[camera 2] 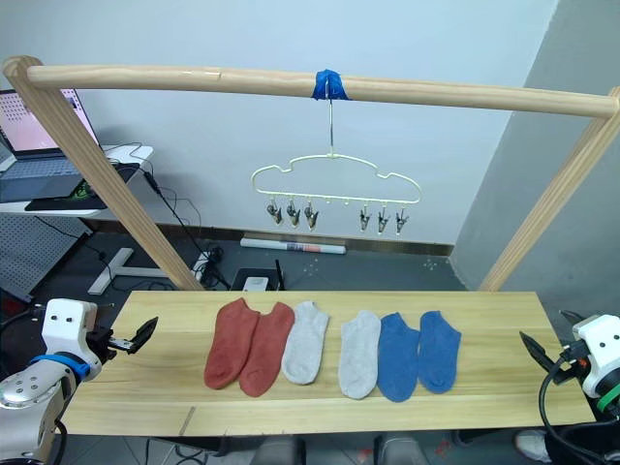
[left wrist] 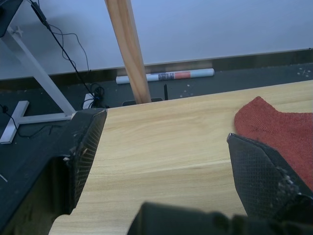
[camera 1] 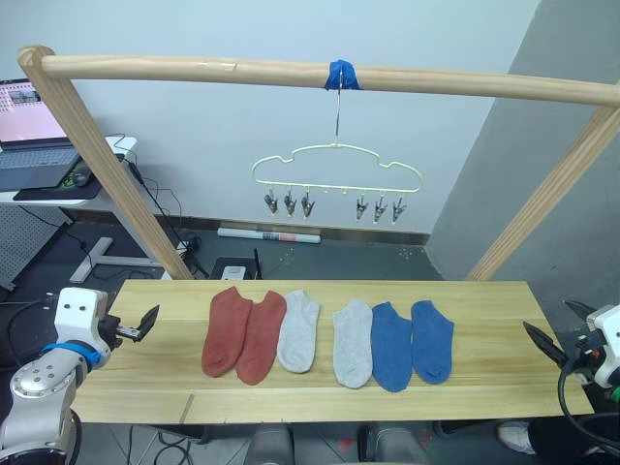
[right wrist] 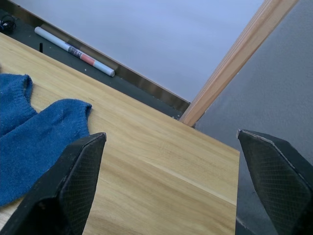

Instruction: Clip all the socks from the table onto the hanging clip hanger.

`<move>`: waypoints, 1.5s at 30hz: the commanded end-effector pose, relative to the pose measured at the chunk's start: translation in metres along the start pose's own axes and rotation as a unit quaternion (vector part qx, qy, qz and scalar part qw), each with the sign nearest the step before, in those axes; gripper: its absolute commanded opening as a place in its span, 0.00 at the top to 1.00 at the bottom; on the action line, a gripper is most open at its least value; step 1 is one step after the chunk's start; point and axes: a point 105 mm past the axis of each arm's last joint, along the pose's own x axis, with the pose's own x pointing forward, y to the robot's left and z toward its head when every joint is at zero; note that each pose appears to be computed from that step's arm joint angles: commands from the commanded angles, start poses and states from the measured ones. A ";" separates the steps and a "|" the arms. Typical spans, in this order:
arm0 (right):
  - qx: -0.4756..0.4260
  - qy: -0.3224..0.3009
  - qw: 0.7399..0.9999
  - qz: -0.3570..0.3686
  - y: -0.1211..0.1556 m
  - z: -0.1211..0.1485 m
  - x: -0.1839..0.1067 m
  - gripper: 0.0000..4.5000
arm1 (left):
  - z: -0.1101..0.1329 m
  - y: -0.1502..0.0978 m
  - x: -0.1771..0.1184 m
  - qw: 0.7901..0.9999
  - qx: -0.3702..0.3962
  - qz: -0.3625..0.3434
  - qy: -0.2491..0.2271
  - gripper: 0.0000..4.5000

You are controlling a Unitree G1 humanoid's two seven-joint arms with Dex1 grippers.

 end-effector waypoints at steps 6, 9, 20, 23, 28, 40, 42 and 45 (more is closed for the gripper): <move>-0.022 -0.026 0.999 -0.018 -0.004 0.014 0.000 0.00 | 0.017 0.012 -0.006 1.000 -0.010 -0.004 -0.024 0.01; -0.025 -0.027 0.999 -0.021 -0.003 0.017 0.000 0.00 | 0.021 0.014 -0.006 0.999 -0.027 -0.003 -0.036 0.01; -0.045 -0.030 0.998 -0.032 -0.002 0.021 -0.003 0.00 | 0.030 0.014 -0.005 0.998 -0.018 0.000 -0.054 0.01; -0.049 -0.036 0.998 -0.032 0.000 0.026 -0.005 0.00 | 0.040 0.008 -0.002 0.997 -0.007 -0.006 -0.077 0.01; -0.049 -0.061 0.997 0.000 0.015 0.044 -0.005 0.00 | 0.059 -0.003 0.007 0.994 -0.005 -0.006 -0.106 0.01; -0.057 -0.232 0.955 0.178 0.105 0.178 0.008 0.00 | 0.157 -0.073 0.027 0.966 -0.065 -0.058 -0.242 0.01; -0.045 -0.240 0.946 0.215 0.121 0.190 0.010 0.00 | 0.169 -0.083 0.029 0.960 -0.076 -0.073 -0.258 0.01; -0.035 -0.239 0.940 0.243 0.133 0.199 0.012 0.00 | 0.183 -0.089 0.029 0.954 -0.085 -0.083 -0.277 0.01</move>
